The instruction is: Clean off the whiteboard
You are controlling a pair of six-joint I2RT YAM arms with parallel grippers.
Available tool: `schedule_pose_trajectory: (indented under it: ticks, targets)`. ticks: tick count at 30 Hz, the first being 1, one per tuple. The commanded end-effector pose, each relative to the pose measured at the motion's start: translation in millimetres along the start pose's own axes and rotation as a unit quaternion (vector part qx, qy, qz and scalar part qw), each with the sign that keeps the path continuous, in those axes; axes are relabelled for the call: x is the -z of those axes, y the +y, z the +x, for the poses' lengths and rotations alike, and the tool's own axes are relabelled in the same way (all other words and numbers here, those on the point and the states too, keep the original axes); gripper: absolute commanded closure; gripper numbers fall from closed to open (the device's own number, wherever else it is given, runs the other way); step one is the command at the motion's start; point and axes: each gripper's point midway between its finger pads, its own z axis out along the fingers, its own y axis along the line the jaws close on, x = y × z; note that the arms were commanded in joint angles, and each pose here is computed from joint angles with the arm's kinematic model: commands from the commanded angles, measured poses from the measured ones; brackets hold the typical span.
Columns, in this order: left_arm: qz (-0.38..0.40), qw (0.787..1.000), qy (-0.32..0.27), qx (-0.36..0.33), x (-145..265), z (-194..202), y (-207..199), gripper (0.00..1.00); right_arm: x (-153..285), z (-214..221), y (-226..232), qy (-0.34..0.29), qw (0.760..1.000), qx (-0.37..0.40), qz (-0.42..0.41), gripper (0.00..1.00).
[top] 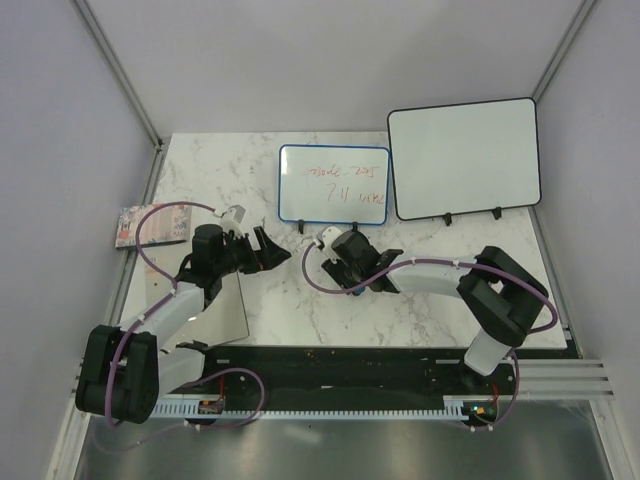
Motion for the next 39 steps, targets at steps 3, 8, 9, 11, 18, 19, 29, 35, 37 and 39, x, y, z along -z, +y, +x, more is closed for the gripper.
schedule_pose_trajectory:
  ticks: [3,8,9,11,18,19,29,35,37,39]
  targets:
    - [0.016,0.999,-0.026,-0.018,0.2,-17.7,-10.2,0.01,6.2,6.9,5.1,0.011,0.999,-0.028,-0.013,0.48]
    - [0.014,1.000,-0.021,-0.016,-2.7,-19.0,-9.3,0.01,8.5,8.7,2.3,0.014,0.999,-0.040,-0.004,0.65]
    - [0.015,1.000,-0.021,-0.017,-3.9,-20.3,-9.9,0.01,8.4,8.4,2.3,0.015,0.999,-0.043,-0.003,0.73]
    - [0.013,1.000,-0.020,-0.015,-7.0,-21.0,-7.5,0.01,7.4,10.7,1.5,0.021,0.999,-0.046,0.001,0.78]
    - [-0.012,0.999,-0.042,-0.007,-18.3,-47.0,-3.1,0.01,7.0,12.9,-5.5,0.025,0.998,-0.057,0.020,0.92]
    - [-0.016,0.999,-0.048,-0.004,-19.5,-51.3,-2.7,0.01,8.2,10.1,-7.6,0.021,0.998,-0.060,0.023,0.93]
    - [-0.025,0.996,-0.082,-0.001,-51.8,-103.4,0.5,0.01,22.5,-22.8,-38.0,-0.029,0.993,-0.094,0.061,1.00]
    - [-0.011,0.998,-0.050,0.020,-65.0,-85.7,7.8,0.04,0.5,-14.8,-36.1,0.003,0.993,-0.096,0.066,0.67]
    - [-0.013,0.999,-0.050,0.016,-62.9,-80.6,9.9,0.04,-2.3,-12.3,-34.1,0.006,0.993,-0.101,0.063,0.54]
    - [-0.015,0.998,-0.054,0.006,-59.8,-81.4,9.6,0.04,-0.8,-13.3,-34.6,0.001,0.992,-0.105,0.064,0.47]
